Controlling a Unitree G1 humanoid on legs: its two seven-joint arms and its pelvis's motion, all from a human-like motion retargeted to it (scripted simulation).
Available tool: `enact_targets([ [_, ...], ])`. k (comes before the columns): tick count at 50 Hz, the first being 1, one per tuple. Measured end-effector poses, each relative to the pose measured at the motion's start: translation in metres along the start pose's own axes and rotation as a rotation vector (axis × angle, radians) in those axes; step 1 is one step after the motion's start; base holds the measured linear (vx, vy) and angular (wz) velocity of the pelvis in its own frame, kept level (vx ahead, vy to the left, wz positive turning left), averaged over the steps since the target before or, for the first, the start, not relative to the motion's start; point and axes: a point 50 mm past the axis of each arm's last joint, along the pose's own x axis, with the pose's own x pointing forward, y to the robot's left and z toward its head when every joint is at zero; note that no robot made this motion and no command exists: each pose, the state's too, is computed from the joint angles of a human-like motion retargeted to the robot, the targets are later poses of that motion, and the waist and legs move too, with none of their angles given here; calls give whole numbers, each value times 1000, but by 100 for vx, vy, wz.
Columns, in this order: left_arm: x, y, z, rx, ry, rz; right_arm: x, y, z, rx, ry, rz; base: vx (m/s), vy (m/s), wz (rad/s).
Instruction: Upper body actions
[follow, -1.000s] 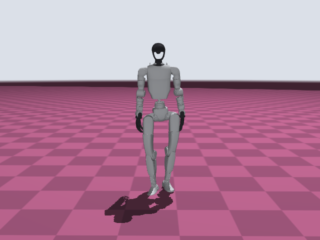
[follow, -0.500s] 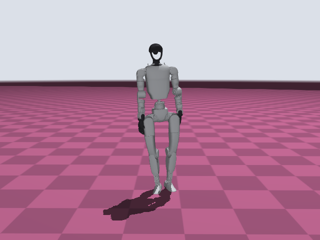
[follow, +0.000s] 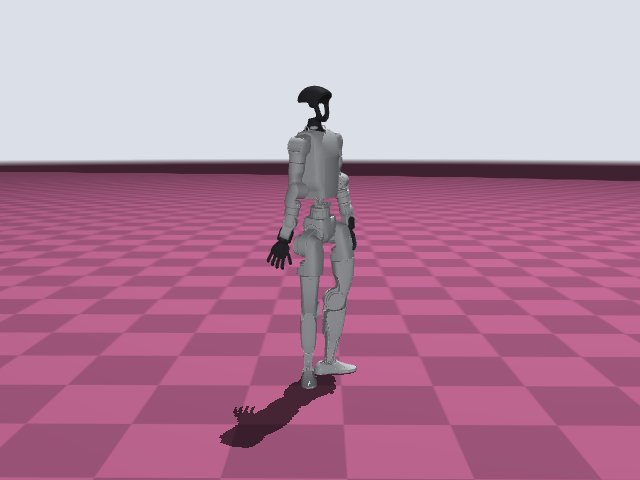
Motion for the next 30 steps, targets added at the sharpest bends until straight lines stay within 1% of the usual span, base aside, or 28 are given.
enact_targets([
  [5, 1, -19, -42, -197, 169, -29, -1, -8, 13, -16, -50, -40, 22, 38, 129],
  [9, -2, -20, -57, -290, 255, -37, -9, -17, 48, 48, -214, -70, 8, 30, 115],
  [13, -6, -5, -73, -224, 278, -52, -16, -22, 70, 27, -318, -95, 20, 24, 109],
  [17, -11, 11, -82, -165, 334, 26, -19, -15, 82, -9, -360, -61, 8, 10, 138],
  [20, -12, 18, -80, -192, 314, 61, -21, -10, 87, -78, -380, -37, 12, 3, 192],
  [25, -11, 27, -65, -225, 255, 42, -19, -5, 83, -176, -353, -48, 14, -1, 145],
  [27, -13, 36, -59, -149, 238, 62, -18, -4, 80, -202, -343, -38, 18, -3, 55],
  [30, -13, 43, -53, 25, 236, 103, -14, -4, 70, -206, -320, -37, 15, -2, 51],
])
